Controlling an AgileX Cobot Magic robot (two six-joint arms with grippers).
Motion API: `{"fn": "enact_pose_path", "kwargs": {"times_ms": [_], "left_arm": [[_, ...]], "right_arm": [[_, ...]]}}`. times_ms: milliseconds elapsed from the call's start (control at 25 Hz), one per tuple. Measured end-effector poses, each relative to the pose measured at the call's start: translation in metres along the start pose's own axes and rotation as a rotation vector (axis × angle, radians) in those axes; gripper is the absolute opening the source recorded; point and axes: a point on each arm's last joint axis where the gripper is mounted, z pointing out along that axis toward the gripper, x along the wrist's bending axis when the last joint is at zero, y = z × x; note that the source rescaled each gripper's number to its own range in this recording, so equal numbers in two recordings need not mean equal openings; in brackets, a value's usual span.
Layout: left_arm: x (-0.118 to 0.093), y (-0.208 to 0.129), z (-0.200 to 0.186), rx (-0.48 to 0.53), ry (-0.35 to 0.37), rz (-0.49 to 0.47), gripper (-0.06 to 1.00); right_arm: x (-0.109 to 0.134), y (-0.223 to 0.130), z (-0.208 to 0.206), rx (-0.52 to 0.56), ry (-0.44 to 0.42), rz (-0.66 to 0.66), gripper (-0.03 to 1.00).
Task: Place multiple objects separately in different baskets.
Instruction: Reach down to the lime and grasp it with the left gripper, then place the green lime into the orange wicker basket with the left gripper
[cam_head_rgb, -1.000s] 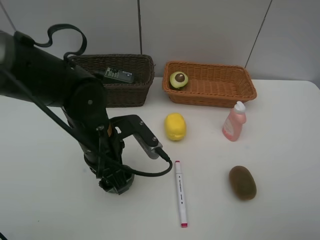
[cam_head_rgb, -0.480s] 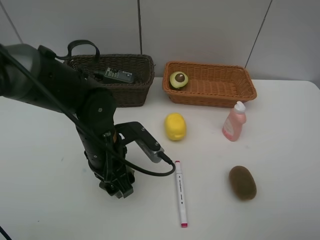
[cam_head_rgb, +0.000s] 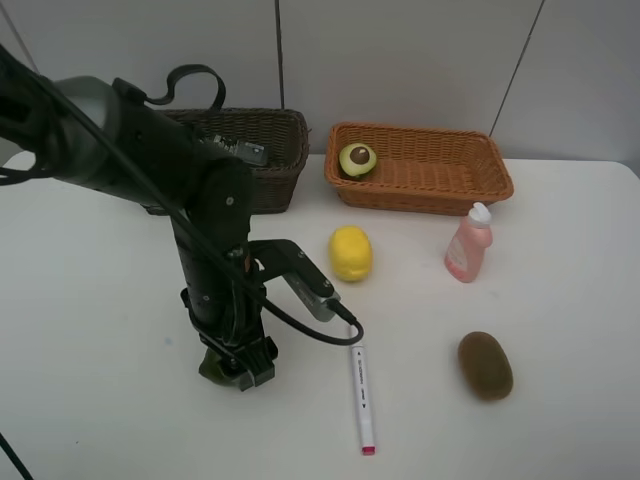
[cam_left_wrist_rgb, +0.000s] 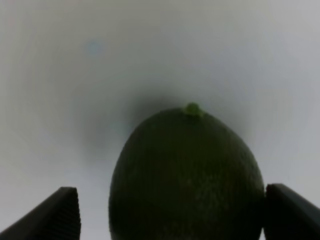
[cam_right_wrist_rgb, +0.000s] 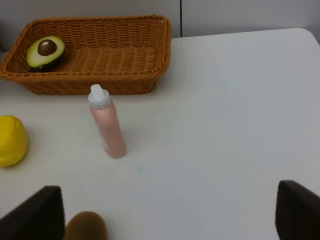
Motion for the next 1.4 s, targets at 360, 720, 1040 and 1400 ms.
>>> {"fn": "enact_pose_path", "kwargs": {"times_ms": [360,720,1040,1400], "left_arm": [[0.001,0.013,-0.002,0.043,-0.028,-0.014,0.54],[0.000,0.012,-0.011,0.069,-0.035,-0.028,0.51],[0.008,0.058,-0.124,-0.292,0.011,-0.056,0.51],[0.043,0.186,-0.134,-0.781,0.033,-0.116,0.51]], "right_arm": [[0.000,0.000,0.000,0.000,0.000,0.000,1.00],[0.000,0.000,0.000,0.000,0.000,0.000,1.00],[0.000,0.000,0.000,0.000,0.000,0.000,1.00],[0.000,0.000,0.000,0.000,0.000,0.000,1.00]]}}
